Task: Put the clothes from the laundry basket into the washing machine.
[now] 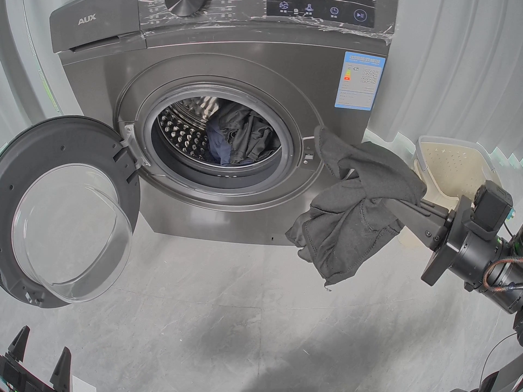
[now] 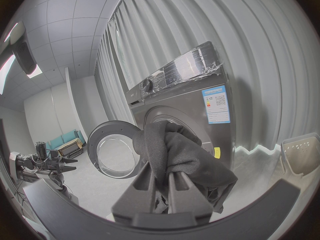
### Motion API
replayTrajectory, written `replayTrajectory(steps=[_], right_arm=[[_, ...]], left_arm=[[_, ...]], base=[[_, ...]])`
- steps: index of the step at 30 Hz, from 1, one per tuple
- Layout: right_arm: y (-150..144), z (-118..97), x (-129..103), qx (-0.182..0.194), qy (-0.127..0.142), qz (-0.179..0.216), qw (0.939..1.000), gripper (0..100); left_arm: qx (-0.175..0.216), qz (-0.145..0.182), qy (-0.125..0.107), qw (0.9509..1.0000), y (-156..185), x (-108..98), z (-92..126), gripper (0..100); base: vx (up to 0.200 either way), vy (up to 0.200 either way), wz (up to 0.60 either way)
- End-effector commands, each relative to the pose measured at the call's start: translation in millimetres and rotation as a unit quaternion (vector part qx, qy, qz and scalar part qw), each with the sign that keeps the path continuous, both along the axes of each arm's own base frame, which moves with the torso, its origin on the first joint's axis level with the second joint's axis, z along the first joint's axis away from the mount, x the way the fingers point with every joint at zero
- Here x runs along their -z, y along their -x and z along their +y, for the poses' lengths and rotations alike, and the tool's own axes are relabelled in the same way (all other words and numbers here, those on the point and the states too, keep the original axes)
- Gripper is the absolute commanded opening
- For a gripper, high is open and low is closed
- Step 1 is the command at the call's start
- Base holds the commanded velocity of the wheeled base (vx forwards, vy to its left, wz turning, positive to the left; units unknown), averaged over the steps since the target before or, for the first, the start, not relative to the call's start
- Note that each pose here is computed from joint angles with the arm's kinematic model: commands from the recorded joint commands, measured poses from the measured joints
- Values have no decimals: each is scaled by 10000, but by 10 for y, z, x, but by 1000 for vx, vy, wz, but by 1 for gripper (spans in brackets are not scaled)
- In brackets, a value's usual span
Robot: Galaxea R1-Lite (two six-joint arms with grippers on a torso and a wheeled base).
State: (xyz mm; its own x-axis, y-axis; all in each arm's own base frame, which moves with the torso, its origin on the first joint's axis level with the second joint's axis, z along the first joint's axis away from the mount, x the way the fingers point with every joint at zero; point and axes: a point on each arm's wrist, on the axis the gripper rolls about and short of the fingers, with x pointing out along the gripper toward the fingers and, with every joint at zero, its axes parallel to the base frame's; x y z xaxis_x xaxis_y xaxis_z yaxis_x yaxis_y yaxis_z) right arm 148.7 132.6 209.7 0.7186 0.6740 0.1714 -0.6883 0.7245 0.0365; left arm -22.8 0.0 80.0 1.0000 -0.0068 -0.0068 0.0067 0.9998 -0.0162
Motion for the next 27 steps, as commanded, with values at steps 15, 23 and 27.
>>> replayTrajectory(steps=[15, 23, 27], right_arm=[[-23, 21, 40, -14, 38, 94, 9999, 0], [-18, 17, 70, -5, 78, 130, 9999, 0], [-18, 17, 114, -14, 134, 203, 9997, 0]], left_arm=[[-3, 12, 3, 10000, -1, 43, 0, 100], [-3, 4, 3, 10000, -1, 42, 0, 100], [-11, 12, 3, 10000, -1, 43, 0, 100]], base=[[0, 40, 0], [0, 0, 0], [0, 0, 0]])
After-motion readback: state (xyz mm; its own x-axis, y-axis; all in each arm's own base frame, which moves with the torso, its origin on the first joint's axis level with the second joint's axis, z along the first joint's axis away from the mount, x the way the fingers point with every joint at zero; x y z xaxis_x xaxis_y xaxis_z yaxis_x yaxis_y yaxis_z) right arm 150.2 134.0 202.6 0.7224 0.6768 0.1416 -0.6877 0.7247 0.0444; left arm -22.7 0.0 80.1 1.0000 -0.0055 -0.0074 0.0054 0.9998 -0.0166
